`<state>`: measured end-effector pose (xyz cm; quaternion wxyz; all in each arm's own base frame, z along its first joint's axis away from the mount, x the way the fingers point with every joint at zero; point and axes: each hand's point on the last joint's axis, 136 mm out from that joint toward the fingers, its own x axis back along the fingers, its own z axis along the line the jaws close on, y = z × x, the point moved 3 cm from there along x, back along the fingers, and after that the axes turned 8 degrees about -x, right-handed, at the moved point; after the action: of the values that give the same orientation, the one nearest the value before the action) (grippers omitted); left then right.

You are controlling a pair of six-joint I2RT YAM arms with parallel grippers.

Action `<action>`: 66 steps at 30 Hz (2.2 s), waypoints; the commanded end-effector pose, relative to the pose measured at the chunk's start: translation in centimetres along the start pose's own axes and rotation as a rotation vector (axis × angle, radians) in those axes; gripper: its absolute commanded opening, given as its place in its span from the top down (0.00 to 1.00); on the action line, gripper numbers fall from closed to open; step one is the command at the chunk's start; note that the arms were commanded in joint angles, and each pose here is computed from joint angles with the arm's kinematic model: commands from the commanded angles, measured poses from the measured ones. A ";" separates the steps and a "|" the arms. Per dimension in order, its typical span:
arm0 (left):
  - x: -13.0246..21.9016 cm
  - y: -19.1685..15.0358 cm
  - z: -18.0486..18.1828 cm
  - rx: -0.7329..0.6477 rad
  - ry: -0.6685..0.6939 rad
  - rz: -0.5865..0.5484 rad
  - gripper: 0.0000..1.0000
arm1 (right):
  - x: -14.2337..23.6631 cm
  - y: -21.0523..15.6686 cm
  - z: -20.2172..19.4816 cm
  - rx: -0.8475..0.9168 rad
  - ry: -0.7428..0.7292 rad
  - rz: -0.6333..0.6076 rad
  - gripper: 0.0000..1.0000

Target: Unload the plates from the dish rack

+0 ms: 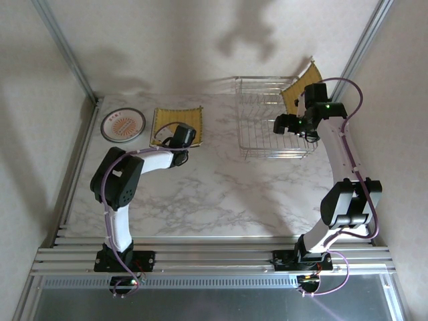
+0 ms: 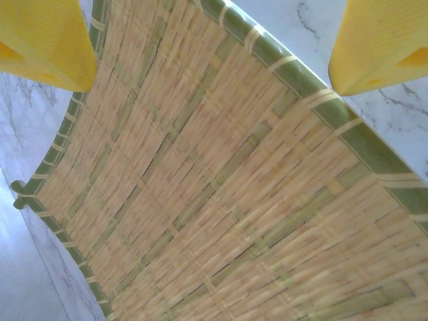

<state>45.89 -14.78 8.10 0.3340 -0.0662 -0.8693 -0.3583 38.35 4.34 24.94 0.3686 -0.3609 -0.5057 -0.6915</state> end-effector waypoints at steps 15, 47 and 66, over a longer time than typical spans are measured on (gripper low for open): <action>6.2 5.8 -0.6 -0.208 -0.044 -0.122 0.00 | 3.3 1.8 -1.2 0.020 -0.049 -0.067 0.01; 8.3 11.7 -2.2 -1.046 -0.087 0.349 0.00 | -4.4 18.2 -7.9 -0.057 -0.226 -0.277 0.14; 5.6 13.3 -1.7 -1.031 -0.080 0.368 0.00 | -7.2 20.9 -8.5 -0.099 -0.227 -0.378 0.51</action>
<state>47.02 -7.26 19.54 0.2851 -0.3834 -0.5689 -0.6694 57.94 -7.35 25.23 0.1712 -0.3679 -0.5664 -0.7173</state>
